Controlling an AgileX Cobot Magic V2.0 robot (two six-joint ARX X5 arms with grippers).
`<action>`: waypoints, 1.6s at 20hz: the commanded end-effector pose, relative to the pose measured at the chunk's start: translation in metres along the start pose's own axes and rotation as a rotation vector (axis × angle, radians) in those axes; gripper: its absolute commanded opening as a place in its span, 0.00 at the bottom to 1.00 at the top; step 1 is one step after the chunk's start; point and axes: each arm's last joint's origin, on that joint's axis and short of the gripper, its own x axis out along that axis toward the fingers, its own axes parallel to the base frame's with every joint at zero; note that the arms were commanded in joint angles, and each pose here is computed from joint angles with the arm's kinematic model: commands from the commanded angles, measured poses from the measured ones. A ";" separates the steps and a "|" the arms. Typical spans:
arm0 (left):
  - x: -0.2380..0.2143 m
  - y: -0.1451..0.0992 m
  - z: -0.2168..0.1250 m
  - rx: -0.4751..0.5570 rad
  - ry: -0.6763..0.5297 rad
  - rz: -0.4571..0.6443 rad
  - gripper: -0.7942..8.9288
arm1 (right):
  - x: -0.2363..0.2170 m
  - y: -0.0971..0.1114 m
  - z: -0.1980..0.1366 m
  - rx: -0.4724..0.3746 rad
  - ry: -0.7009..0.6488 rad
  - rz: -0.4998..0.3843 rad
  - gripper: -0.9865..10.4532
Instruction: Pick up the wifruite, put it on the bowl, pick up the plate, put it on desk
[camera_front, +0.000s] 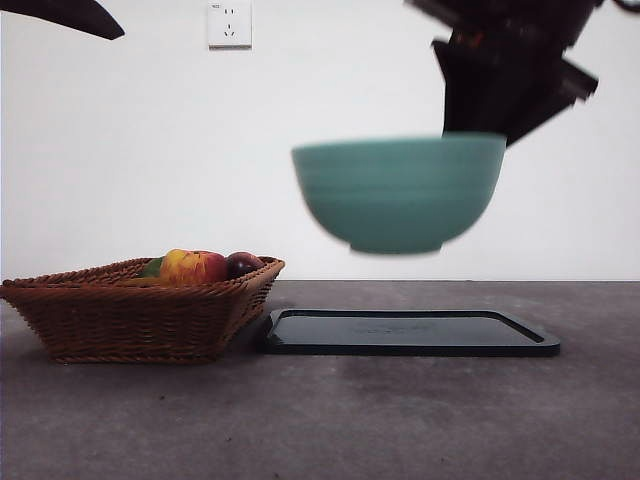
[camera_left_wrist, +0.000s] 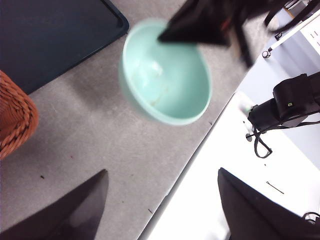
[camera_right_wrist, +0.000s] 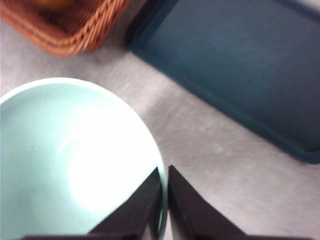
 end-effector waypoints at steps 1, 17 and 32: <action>-0.001 -0.002 0.003 0.026 -0.008 -0.008 0.43 | 0.015 0.004 -0.008 0.026 0.001 0.012 0.10; -0.001 -0.002 0.003 0.025 -0.007 -0.008 0.44 | 0.080 -0.003 -0.044 0.080 0.063 0.011 0.10; -0.001 -0.002 0.003 0.025 -0.006 -0.008 0.44 | 0.072 -0.003 -0.040 0.082 0.023 -0.006 0.37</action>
